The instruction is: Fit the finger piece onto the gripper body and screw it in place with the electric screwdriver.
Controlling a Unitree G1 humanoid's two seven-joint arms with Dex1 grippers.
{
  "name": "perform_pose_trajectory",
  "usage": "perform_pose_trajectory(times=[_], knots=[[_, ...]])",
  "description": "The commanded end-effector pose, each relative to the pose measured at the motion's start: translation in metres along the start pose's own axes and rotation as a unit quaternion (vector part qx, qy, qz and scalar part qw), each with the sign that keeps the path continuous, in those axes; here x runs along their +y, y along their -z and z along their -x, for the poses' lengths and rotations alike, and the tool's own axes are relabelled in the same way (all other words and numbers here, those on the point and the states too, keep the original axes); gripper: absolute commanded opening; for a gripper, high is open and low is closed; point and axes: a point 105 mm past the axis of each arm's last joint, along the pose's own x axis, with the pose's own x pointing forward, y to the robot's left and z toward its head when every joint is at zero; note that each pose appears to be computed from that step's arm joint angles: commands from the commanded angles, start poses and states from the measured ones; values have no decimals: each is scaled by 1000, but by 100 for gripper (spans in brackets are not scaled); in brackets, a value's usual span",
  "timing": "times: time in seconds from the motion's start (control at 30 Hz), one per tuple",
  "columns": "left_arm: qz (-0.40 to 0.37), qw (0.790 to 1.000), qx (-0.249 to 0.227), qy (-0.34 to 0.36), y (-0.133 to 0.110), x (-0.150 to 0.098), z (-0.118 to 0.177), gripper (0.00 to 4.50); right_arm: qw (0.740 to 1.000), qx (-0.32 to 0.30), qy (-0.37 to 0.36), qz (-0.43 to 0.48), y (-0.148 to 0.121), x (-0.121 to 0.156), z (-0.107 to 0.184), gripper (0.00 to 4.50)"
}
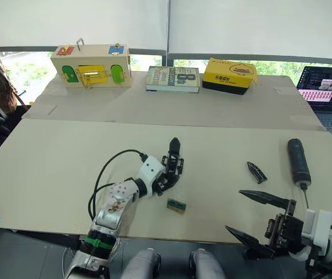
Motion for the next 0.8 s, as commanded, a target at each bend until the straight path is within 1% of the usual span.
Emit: perform_pose_trajectory(times=[0.03, 0.1, 0.2, 0.37, 0.57, 0.63, 0.7, 0.73, 0.8], knots=[[-13, 1000, -16, -11, -12, 0, 0, 231, 1000, -13, -8, 2, -9, 4, -2, 450], [-22, 1000, -8, -9, -8, 0, 3, 231, 1000, -14, -10, -2, -9, 6, -2, 450], [-14, 1000, 1, -3, -2, 0, 5, 231, 1000, -14, -10, 0, -9, 5, -2, 450], [-11, 1000, 6, -6, -2, 6, 4, 231, 1000, -15, -8, 2, -9, 4, -3, 450], [-5, 1000, 11, -6, 3, 3, 4, 231, 1000, -14, -4, 1, -8, 5, -3, 450], [4, 1000, 10, -8, 4, 2, 6, 338, 1000, -16, 0, 1, -8, 4, -3, 450], [1, 1000, 8, -11, 4, 3, 10, 430, 1000, -23, 3, -5, -10, 5, -4, 450], [0, 1000, 8, -11, 5, 4, 13, 443, 1000, -23, 2, -8, -10, 6, -3, 450], [-4, 1000, 8, -10, 6, 6, 24, 443, 1000, -20, -1, -15, -10, 8, -2, 450]])
